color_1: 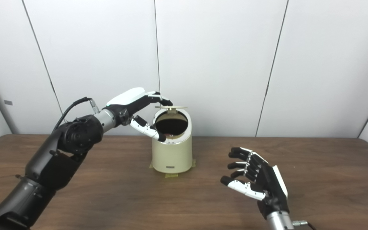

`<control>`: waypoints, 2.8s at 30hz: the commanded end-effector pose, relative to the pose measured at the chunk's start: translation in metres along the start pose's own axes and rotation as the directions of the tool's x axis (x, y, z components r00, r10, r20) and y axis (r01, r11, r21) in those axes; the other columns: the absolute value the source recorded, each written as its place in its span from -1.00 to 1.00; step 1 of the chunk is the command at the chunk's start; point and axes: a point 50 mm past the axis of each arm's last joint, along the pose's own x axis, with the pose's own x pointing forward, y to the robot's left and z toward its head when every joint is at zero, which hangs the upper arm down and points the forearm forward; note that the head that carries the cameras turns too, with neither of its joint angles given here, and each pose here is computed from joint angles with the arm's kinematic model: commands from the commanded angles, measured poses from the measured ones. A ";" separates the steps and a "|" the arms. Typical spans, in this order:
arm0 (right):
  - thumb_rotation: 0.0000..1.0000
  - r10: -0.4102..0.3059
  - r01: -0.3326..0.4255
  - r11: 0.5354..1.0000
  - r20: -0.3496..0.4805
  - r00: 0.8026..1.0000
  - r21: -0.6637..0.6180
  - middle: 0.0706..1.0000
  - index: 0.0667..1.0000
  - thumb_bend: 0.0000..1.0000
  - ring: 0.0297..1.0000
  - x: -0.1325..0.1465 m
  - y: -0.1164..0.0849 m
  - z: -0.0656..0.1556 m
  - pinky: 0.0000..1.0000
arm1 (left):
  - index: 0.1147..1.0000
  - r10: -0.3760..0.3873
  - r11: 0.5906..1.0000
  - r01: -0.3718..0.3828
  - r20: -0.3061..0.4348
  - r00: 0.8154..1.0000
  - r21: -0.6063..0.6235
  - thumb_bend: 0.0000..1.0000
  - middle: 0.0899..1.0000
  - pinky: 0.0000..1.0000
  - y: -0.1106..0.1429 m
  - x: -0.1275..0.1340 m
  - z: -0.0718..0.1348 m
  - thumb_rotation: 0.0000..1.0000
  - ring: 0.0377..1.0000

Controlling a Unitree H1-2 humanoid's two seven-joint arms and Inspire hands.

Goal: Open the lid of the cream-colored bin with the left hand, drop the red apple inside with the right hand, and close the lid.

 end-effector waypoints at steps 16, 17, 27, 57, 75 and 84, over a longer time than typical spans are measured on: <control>-0.69 0.003 -0.003 1.000 0.088 0.996 -0.003 0.33 0.31 0.36 0.15 0.011 0.007 0.024 -0.09 | 0.56 0.023 0.994 -0.031 0.078 0.997 0.104 0.95 0.64 1.00 0.016 -0.010 0.014 -0.25 0.96; -0.68 0.003 -0.003 1.000 0.089 0.996 -0.006 0.33 0.31 0.36 0.14 0.011 0.007 0.024 -0.10 | 0.56 0.019 0.993 -0.028 0.077 0.997 0.115 0.96 0.64 1.00 0.015 -0.009 0.015 -0.24 0.96; -0.67 0.002 -0.002 1.000 0.089 0.996 0.000 0.32 0.30 0.38 0.11 0.010 0.007 0.027 -0.12 | 0.53 -0.016 0.952 -0.003 0.058 0.998 0.306 0.98 0.57 1.00 0.001 -0.012 0.017 -0.24 0.93; -0.60 -0.008 0.008 1.000 0.073 0.997 0.004 0.32 0.29 0.42 0.10 0.009 0.007 0.032 -0.15 | 0.44 -0.142 0.838 0.100 0.036 0.989 0.536 1.00 0.50 1.00 -0.042 -0.015 0.026 -0.19 0.92; -0.69 -0.001 0.001 1.000 0.062 0.998 -0.004 0.28 0.30 0.38 0.11 0.012 0.005 0.029 -0.13 | 0.74 0.409 0.772 -0.417 -0.127 0.904 -0.480 0.70 0.74 0.43 -0.085 -0.069 -0.010 -0.43 0.68; -0.67 0.014 -0.012 0.998 0.026 1.000 -0.056 0.35 0.33 0.41 0.20 0.013 0.005 0.030 -0.06 | 0.70 0.307 0.527 -0.382 -0.250 0.919 -0.759 0.68 0.55 0.30 -0.156 -0.131 -0.023 -0.27 0.43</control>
